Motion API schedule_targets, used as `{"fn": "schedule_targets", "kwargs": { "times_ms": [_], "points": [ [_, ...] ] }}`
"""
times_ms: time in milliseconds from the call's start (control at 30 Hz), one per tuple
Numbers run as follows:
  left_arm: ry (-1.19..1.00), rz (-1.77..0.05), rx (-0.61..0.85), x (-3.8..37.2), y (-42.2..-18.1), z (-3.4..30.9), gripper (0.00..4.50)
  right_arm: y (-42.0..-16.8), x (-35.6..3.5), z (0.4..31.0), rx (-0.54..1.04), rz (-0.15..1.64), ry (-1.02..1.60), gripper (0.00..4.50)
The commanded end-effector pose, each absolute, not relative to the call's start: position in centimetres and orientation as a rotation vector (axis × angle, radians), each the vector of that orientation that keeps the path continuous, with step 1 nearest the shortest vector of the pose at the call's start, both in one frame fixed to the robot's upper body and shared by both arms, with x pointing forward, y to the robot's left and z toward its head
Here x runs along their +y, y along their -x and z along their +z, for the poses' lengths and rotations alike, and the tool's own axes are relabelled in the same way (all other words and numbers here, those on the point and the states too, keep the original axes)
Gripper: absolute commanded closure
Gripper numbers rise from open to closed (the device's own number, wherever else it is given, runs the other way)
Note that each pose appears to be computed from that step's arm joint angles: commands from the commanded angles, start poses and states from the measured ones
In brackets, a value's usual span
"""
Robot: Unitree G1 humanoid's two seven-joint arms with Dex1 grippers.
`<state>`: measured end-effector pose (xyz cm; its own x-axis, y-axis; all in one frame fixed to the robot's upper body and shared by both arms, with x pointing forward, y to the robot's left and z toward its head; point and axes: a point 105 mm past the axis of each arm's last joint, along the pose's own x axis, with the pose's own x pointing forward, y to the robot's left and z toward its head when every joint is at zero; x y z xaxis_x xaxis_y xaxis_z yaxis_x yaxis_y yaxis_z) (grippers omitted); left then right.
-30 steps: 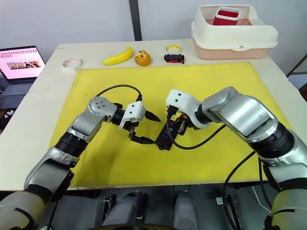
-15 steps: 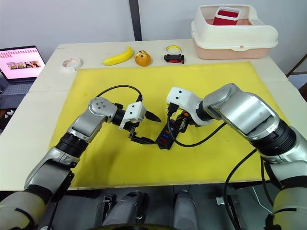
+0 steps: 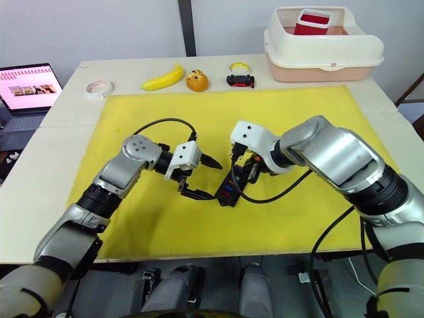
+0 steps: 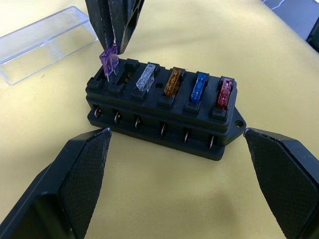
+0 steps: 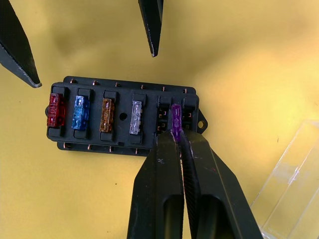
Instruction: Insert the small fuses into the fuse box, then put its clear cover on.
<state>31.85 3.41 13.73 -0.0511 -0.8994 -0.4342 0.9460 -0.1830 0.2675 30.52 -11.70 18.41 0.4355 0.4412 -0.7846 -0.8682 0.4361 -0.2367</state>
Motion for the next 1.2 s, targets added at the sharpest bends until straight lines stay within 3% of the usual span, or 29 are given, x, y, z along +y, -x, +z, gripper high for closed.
{"fn": "schedule_targets", "kwargs": {
  "times_ms": [33,567,1200],
  "points": [
    [-0.618,-1.652,0.068,3.3,-31.7,14.3,0.00,-30.2,-11.2,19.2,0.679,0.924,0.722,4.43],
    [-0.621,-1.654,0.064,3.2,-31.8,14.4,0.00,-30.2,-11.0,20.0,0.658,0.924,0.724,4.43],
    [-0.620,-1.650,0.062,3.2,-31.8,14.5,0.00,-30.0,-11.2,18.7,0.694,0.931,0.720,4.43]
  ]
}}
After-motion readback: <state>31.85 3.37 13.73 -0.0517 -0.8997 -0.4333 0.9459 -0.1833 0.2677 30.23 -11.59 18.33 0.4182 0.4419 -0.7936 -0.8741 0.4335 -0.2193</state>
